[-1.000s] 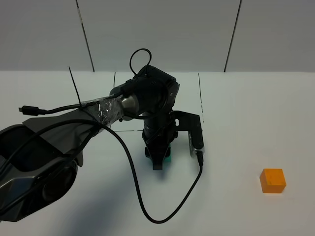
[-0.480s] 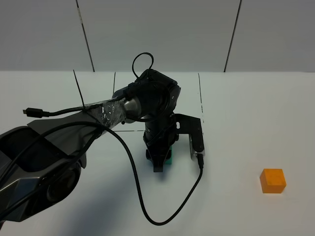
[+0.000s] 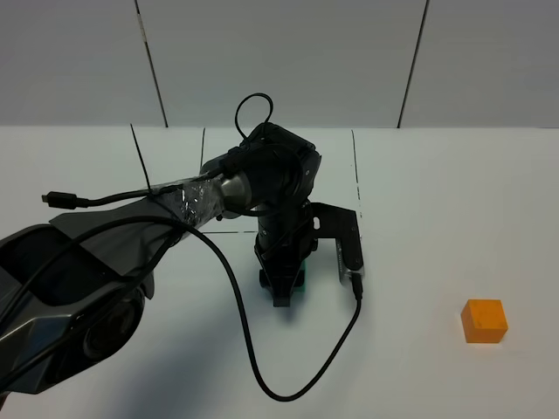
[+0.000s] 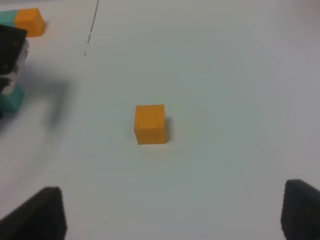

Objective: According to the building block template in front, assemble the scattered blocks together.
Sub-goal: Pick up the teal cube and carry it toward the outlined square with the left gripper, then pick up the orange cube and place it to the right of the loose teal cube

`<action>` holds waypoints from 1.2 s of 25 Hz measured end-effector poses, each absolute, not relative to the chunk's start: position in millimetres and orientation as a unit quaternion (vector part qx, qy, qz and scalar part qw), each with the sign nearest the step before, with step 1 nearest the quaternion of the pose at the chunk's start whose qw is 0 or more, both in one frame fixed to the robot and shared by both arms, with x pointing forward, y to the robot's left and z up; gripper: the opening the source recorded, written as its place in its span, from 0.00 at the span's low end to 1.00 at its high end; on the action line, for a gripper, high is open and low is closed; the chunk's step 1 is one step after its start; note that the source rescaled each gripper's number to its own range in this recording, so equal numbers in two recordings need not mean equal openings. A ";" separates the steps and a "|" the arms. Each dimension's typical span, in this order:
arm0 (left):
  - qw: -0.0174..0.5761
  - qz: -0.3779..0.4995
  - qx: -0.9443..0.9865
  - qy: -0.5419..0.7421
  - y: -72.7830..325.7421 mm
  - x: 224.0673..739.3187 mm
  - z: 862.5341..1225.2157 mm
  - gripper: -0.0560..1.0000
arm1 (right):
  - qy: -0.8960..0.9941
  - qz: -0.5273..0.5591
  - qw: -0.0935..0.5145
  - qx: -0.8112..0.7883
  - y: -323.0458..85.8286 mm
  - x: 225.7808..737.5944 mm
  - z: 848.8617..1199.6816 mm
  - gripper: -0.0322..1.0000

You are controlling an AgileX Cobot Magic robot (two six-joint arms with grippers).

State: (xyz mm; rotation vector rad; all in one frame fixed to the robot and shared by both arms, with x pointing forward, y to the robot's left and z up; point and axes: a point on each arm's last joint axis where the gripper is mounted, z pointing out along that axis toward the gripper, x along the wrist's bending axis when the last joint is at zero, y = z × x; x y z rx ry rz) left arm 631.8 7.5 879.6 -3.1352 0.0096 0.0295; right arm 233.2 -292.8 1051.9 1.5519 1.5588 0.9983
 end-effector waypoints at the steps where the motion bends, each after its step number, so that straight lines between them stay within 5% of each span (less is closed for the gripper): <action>1: 0.004 0.012 -1.000 0.004 6.5 630.5 879.6 0.40 | 0.603 0.386 0.355 0.601 -292.8 233.2 1051.9 0.73; 5: 0.012 0.005 -1.000 -0.005 5.9 630.0 880.2 0.86 | 0.603 0.386 0.355 0.601 -292.8 233.2 1051.9 0.73; 8: 0.025 -0.009 -1.000 -0.012 8.6 632.1 884.4 0.99 | 0.603 0.386 0.355 0.601 -292.8 233.2 1051.9 0.73; 22: -0.023 -0.068 -0.966 -0.249 24.0 629.1 977.8 0.96 | 0.603 0.387 0.355 0.601 -292.7 233.2 1051.9 0.73; 30: -0.028 -0.071 -0.921 -0.382 81.0 635.5 1006.8 0.91 | 0.603 0.387 0.354 0.601 -292.7 233.2 1051.9 0.73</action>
